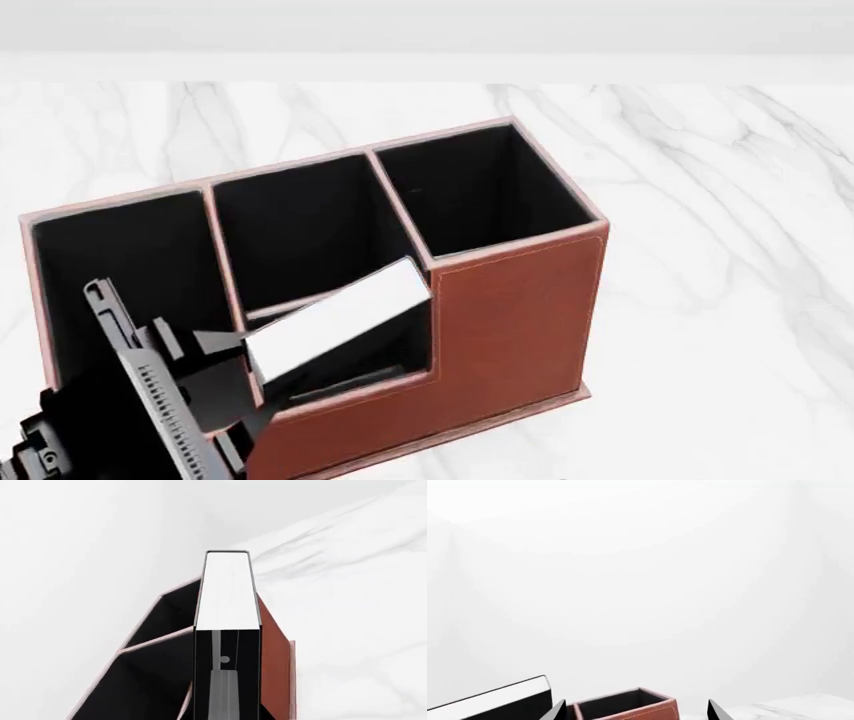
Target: Pick up the book and place it in the back compartment of the caddy.
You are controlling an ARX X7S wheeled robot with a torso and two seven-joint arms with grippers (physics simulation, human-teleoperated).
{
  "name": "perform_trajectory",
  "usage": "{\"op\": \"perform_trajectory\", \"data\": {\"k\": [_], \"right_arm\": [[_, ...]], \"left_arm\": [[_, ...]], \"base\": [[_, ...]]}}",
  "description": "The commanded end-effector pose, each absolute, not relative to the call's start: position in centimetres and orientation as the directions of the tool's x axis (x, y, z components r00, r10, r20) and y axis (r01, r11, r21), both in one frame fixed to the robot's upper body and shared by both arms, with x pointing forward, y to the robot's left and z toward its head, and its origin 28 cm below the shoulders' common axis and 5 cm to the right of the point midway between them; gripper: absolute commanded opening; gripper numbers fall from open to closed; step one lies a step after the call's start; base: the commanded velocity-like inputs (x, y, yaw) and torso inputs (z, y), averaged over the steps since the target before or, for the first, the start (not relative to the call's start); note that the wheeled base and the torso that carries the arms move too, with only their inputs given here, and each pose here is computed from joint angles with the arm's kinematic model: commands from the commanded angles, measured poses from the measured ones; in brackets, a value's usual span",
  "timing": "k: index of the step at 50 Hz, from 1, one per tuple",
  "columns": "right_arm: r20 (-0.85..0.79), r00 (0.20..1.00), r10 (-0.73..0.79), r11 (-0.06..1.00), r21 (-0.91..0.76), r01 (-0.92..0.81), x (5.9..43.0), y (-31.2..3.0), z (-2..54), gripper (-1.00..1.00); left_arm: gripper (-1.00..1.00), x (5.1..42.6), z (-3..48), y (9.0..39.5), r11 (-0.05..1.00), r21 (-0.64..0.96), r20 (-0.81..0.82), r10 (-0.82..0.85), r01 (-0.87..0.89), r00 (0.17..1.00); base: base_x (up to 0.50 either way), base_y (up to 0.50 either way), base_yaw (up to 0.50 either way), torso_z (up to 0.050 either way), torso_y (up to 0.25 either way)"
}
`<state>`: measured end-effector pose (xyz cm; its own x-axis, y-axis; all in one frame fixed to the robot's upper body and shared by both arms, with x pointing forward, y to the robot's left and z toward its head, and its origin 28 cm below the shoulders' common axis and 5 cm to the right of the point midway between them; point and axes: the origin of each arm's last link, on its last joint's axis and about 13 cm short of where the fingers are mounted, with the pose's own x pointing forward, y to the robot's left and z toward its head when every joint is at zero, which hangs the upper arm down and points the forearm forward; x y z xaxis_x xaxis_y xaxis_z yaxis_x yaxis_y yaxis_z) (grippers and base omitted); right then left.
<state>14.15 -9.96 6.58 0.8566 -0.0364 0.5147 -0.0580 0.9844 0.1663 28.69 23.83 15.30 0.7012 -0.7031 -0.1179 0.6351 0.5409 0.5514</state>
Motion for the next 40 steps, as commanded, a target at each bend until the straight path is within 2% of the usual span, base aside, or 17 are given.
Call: {"op": "perform_trajectory", "data": {"k": [1, 12, 16, 22, 40], "right_arm": [[0.525, 0.850, -0.032, 0.985, 0.162, -0.064, 14.1, -9.9, 6.5, 1.00], [0.528, 0.848, -0.057, 0.986, 0.161, -0.034, 14.1, -9.9, 6.7, 1.00], [0.525, 0.850, -0.053, 0.986, 0.162, -0.039, 14.1, -9.8, 6.7, 1.00], [0.522, 0.851, -0.054, 0.986, 0.163, -0.037, 14.2, -9.8, 6.6, 1.00], [0.517, 0.854, -0.048, 0.987, 0.158, -0.040, 14.4, -9.8, 6.4, 1.00]], "left_arm": [[-1.00, 29.8, 15.6, 23.7, 0.578, 0.552, -0.064, -0.689, 0.601, 0.722], [-1.00, 29.6, 15.5, 23.4, 0.563, 0.530, -0.086, -0.708, 0.634, 0.701], [-1.00, 29.1, 15.5, 23.5, 0.538, 0.398, -0.146, -0.762, 0.743, 0.631], [-1.00, 28.7, 16.5, 23.7, 0.515, 0.268, -0.144, -0.814, 0.814, 0.562], [-1.00, 31.1, 16.7, 24.4, 0.512, -0.053, -0.073, -0.858, 0.857, 0.508]], "base": [[0.00, 0.00, 0.00, 0.000, 0.010], [0.00, 0.00, 0.00, 0.000, 0.001], [0.00, 0.00, 0.00, 0.000, 0.003], [0.00, 0.00, 0.00, 0.000, 0.000], [0.00, 0.00, 0.00, 0.001, 0.002]]}}
